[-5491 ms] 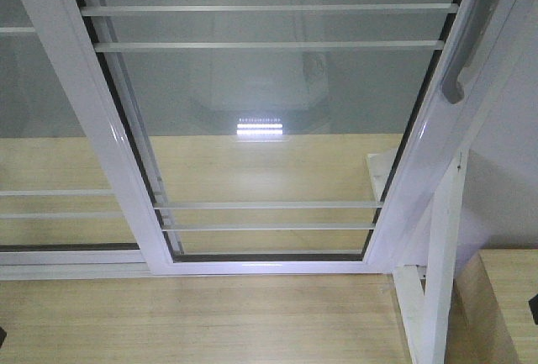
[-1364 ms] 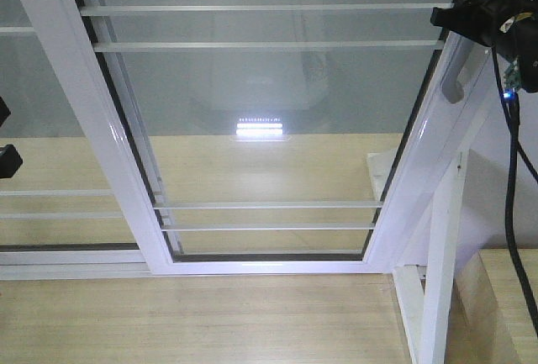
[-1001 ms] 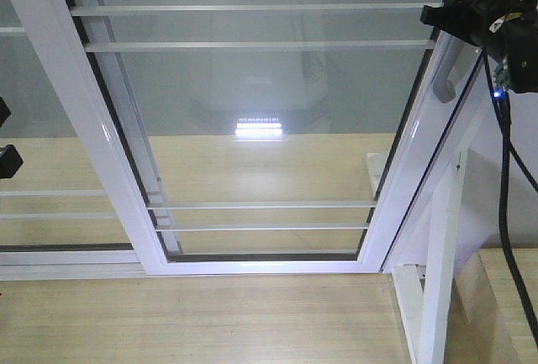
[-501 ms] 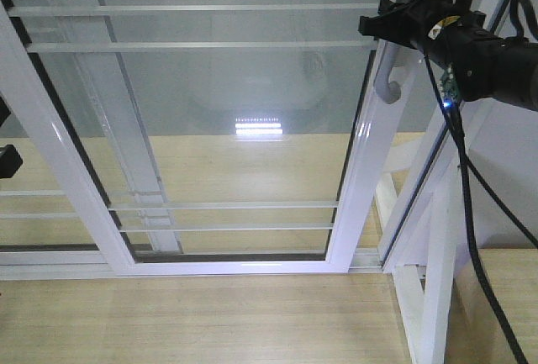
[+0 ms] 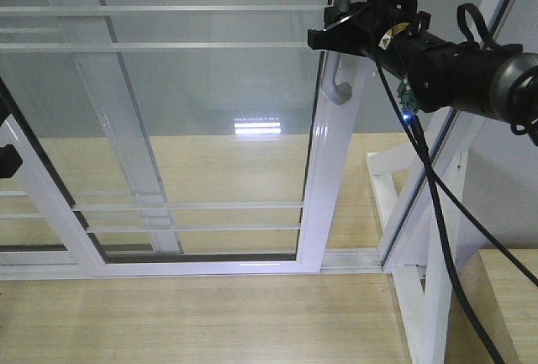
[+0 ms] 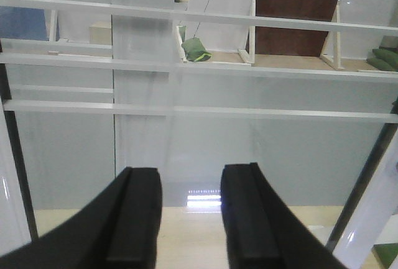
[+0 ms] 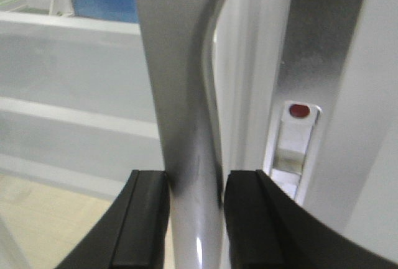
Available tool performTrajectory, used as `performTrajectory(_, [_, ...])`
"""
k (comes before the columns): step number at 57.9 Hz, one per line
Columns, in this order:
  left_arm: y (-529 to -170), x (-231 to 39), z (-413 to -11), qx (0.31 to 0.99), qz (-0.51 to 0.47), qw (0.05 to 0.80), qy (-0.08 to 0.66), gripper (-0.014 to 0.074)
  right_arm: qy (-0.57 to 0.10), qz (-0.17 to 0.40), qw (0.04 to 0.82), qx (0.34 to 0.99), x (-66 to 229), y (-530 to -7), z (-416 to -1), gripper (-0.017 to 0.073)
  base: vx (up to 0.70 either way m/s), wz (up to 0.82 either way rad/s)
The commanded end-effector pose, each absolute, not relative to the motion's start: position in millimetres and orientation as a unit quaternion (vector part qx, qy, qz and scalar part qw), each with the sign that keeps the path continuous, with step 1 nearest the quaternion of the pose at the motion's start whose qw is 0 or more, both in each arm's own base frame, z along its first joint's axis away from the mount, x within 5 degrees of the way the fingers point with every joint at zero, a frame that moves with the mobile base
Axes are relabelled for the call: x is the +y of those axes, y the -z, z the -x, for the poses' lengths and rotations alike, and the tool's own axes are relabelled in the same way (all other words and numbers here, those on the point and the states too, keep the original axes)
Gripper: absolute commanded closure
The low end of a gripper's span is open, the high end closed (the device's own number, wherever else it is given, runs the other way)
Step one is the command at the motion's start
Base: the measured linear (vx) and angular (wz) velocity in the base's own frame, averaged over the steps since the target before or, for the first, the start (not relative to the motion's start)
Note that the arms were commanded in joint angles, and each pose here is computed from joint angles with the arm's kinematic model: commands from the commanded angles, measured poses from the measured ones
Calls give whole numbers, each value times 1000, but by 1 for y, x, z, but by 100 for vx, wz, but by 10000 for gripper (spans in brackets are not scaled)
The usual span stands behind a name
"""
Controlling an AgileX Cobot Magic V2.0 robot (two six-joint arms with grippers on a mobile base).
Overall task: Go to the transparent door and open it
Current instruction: 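Pull the handle with the right gripper, sliding the door sideways, then release the handle with the right gripper and reach the left gripper to it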
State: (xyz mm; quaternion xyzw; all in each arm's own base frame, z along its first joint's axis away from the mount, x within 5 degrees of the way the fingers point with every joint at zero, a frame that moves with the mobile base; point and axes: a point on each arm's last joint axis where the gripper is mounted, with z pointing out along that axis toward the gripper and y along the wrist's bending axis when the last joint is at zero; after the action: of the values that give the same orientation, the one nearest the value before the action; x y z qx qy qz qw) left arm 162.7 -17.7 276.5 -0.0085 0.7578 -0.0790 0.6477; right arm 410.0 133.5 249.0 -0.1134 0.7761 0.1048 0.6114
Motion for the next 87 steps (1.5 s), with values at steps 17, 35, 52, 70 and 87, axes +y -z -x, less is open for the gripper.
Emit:
performTrajectory(17, [-296, -19, -165, 717, 11, 691, 91, 216, -111, 106, 637, 755, 129, -295, -398, 271, 0, 0])
performTrajectory(35, [-297, -20, -165, 715, -17, 694, 76, 216, -98, 97, 641, 755, 99, -332, -344, 271, 0, 0])
performTrajectory(52, [-299, -43, -173, 681, -101, 718, 104, 216, -87, 101, 595, 793, 70, -325, -253, 271, 0, 0])
performTrajectory(70, [-301, -103, -233, 679, -172, 690, 182, 216, -88, 98, 591, 796, 57, -327, -204, 271, 0, 0])
performTrajectory(87, [-312, -163, -312, 678, -159, 672, 252, 213, -102, 84, 601, 788, 56, -333, -199, 271, 0, 0])
